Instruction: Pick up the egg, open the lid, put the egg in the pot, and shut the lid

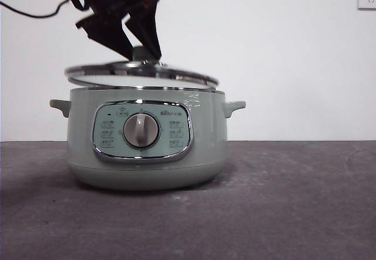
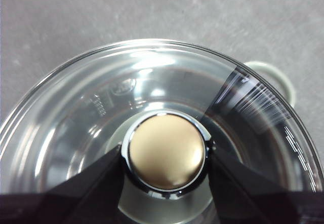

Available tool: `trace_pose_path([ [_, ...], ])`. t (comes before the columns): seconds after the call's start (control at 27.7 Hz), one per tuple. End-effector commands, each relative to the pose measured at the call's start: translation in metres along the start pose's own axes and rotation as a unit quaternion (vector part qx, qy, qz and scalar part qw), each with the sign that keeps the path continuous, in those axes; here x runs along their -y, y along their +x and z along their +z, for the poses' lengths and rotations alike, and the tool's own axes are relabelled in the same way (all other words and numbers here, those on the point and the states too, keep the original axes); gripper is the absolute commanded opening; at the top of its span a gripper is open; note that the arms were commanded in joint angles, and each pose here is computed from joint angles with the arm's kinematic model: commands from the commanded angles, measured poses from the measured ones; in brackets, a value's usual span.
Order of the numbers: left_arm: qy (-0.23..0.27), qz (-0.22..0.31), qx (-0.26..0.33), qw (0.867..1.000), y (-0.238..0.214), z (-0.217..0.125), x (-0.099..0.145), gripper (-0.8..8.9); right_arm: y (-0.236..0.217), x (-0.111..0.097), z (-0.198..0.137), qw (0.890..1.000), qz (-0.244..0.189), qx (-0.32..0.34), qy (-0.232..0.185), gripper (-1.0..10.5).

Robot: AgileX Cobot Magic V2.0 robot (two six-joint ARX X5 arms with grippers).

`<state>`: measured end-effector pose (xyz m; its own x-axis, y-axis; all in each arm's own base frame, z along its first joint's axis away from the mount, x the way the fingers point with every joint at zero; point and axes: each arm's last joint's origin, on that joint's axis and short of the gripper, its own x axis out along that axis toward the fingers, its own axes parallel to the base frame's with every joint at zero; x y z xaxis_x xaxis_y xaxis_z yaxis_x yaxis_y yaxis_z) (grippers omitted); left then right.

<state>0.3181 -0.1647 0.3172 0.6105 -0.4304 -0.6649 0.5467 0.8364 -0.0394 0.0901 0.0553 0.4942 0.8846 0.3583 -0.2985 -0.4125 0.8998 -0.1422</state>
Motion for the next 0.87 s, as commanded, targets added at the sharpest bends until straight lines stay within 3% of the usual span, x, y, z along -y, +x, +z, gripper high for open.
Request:
trace_pose_path([
  [0.04, 0.010, -0.003, 0.033, 0.999, -0.002, 0.010, 0.002, -0.08, 0.000, 0.000, -0.001, 1.000, -0.001, -0.003, 0.006, 4.1],
  [0.36, 0.016, -0.012, 0.022, 1.000, 0.009, 0.008, 0.010, -0.08, 0.001, 0.000, -0.002, 1.000, 0.000, -0.012, 0.004, 4.1],
  [0.76, 0.013, -0.002, -0.031, 0.999, 0.026, -0.004, 0.012, -0.08, 0.002, -0.001, -0.003, 1.000, 0.002, -0.017, 0.003, 4.1],
  [0.87, 0.010, -0.004, -0.041, 0.999, 0.026, -0.006, 0.012, 0.41, 0.002, -0.001, -0.004, 1.000, 0.004, -0.024, 0.002, 4.1],
])
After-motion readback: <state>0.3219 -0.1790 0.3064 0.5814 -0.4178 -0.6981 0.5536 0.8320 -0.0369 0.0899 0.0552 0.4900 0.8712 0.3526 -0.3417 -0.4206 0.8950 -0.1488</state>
